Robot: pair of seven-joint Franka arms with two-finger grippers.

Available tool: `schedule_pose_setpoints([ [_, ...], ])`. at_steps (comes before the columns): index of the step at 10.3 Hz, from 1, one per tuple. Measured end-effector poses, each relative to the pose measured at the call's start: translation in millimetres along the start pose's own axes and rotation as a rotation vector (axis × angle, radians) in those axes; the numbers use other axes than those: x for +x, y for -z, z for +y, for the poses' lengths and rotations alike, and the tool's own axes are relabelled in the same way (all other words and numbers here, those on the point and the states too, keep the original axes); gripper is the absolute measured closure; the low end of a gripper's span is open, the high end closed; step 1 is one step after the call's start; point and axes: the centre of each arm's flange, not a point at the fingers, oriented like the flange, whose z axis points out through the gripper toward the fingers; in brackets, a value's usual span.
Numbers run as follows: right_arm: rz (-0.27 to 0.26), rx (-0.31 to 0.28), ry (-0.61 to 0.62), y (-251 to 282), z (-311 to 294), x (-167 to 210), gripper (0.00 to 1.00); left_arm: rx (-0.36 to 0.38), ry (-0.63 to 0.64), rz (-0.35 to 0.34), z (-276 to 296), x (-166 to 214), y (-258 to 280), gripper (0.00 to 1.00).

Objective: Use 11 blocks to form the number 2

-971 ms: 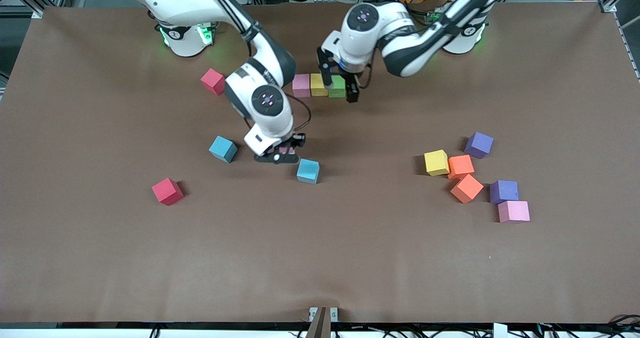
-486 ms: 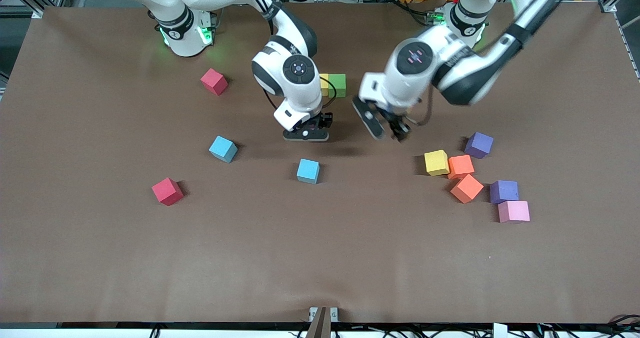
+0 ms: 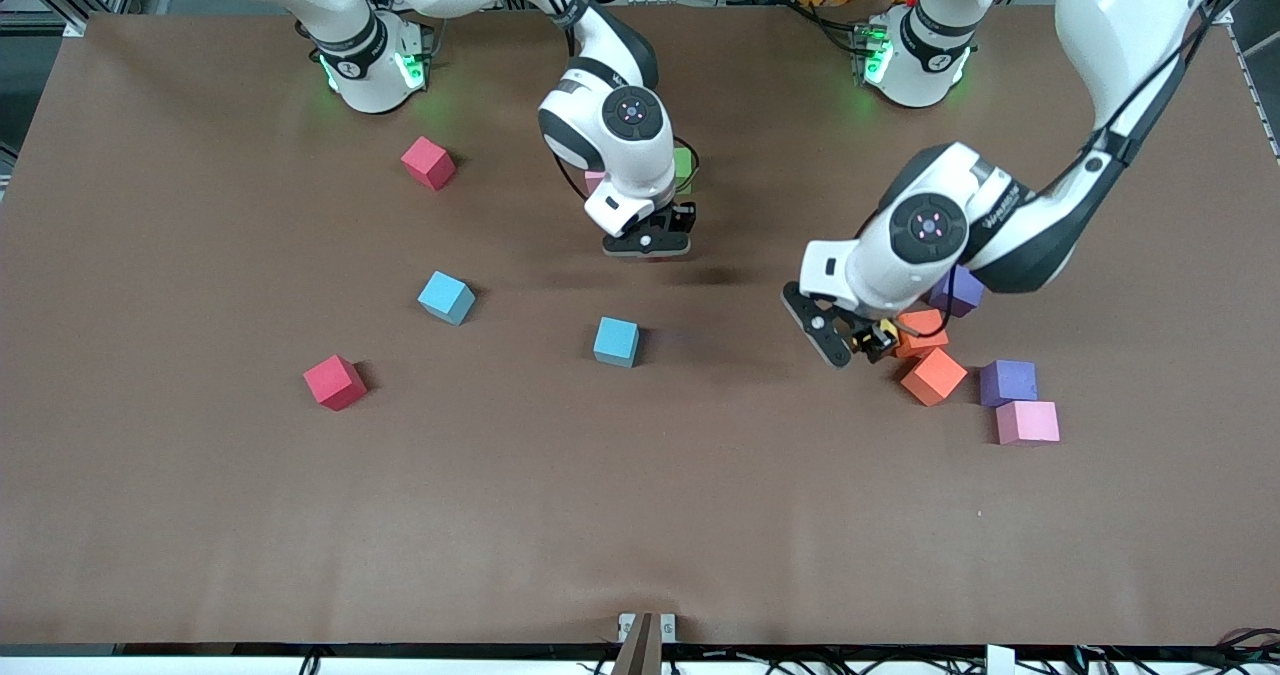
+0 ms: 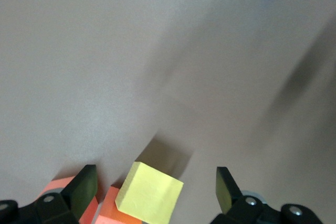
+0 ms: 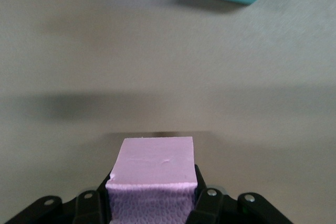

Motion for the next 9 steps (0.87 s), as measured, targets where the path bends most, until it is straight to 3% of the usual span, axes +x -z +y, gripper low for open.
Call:
schedule_pose_setpoints([
  [5,-0.021,-0.01,-0.02,-25.8,-16.1,-17.7,0.44,0.024,-0.035,-0.107,-2.3,-5.6,-5.4,0.0],
  [9,-0.032,-0.023,0.003,-31.8,-29.0,-38.9,0.44,0.035,-0.025,-0.131,-11.2,-10.2,-1.3,0.0],
])
